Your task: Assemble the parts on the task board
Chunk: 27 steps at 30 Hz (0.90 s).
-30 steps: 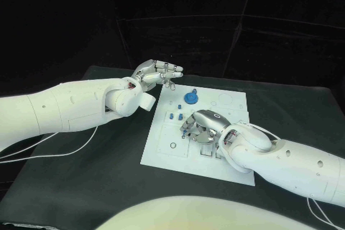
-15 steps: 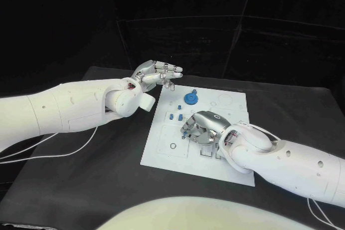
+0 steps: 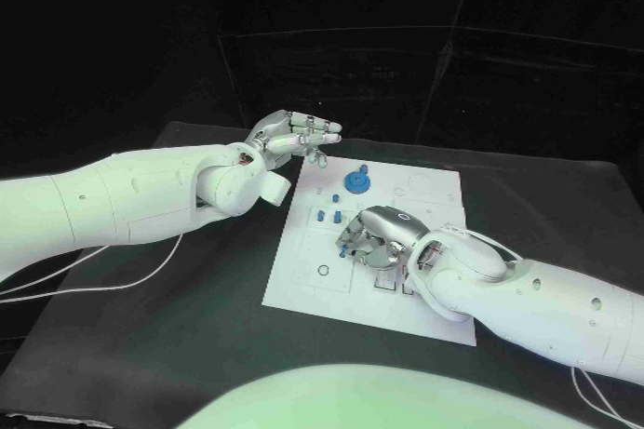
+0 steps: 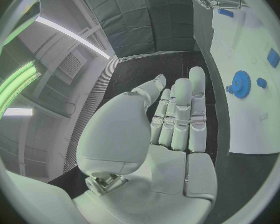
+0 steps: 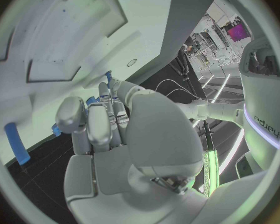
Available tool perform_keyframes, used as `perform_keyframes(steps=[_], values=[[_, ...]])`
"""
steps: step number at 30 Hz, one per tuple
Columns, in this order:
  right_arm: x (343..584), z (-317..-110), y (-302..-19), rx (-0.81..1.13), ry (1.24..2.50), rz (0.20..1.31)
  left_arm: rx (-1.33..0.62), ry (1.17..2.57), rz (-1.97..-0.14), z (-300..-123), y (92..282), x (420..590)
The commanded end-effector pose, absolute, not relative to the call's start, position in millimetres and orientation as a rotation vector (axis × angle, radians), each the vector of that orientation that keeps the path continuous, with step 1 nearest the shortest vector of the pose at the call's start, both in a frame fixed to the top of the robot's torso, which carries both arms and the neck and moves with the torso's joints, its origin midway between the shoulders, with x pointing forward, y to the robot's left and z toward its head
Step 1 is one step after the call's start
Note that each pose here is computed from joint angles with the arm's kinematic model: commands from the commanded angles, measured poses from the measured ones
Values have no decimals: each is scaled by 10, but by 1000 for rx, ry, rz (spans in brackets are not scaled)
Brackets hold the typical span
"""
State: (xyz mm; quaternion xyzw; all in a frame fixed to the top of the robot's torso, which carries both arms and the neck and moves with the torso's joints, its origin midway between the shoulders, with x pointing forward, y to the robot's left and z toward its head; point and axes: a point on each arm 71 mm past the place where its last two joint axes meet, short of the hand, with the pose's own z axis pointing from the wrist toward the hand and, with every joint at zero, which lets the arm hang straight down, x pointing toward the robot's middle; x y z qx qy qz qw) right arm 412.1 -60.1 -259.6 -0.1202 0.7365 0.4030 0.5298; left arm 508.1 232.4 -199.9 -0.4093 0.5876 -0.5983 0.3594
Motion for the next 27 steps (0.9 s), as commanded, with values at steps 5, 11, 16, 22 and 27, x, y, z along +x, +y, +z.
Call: perform_keyframes(steps=[5, 11, 16, 22, 27], values=[[4126, -2605, -600, -298, 1768, 956, -1050, 1519, -1559, -1985, 2312, 5080], [4137, -2628, -612, -325, 1782, 917, -1050, 1520, -1559, -1985, 2315, 5078], [4137, -2650, -615, -351, 1803, 893, -1051, 1519, -1557, -1985, 2324, 5078], [4125, -2646, -589, -360, 1802, 898, -1050, 1519, -1560, -1983, 2320, 5077], [4114, -2639, -570, -360, 1800, 909, -1050, 1519, -1560, -1983, 2318, 5077]])
